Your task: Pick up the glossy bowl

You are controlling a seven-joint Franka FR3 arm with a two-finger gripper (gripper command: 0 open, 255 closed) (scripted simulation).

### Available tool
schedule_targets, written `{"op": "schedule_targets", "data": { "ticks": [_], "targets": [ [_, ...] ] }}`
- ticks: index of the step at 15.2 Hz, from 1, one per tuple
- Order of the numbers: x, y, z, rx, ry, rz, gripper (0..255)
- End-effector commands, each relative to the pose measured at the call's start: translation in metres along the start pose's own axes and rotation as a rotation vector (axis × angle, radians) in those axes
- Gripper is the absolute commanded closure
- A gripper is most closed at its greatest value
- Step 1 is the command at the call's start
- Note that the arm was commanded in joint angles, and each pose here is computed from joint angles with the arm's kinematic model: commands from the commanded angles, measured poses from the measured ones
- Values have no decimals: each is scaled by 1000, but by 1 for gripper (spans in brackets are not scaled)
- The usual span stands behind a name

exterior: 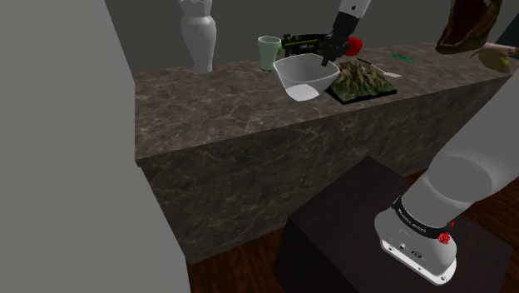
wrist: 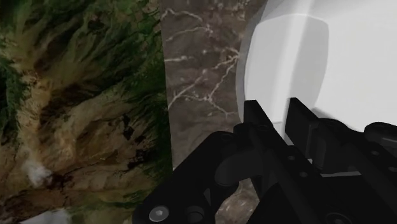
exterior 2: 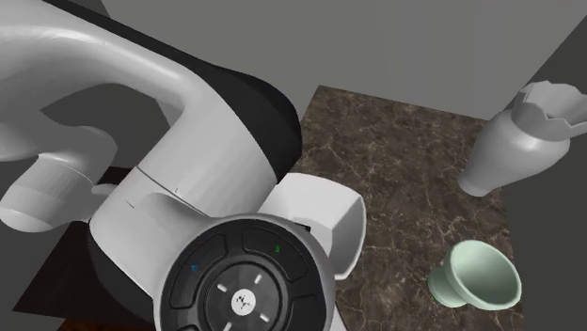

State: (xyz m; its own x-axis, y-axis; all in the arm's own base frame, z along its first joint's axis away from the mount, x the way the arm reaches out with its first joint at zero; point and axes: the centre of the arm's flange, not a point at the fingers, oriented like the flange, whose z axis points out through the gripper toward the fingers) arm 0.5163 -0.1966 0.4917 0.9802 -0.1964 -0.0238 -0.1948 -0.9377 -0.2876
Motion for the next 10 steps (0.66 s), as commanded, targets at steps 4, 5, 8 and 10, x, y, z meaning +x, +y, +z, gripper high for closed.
{"op": "schedule_targets", "data": {
  "ticks": [4,5,8,10],
  "targets": [
    [0,-9,-27,0,1,0,255],
    [0,-10,-32,0,1,0,255],
    [-1,-15,-48,0,1,0,255],
    [-1,-15,-48,0,1,0,255]
  ]
}}
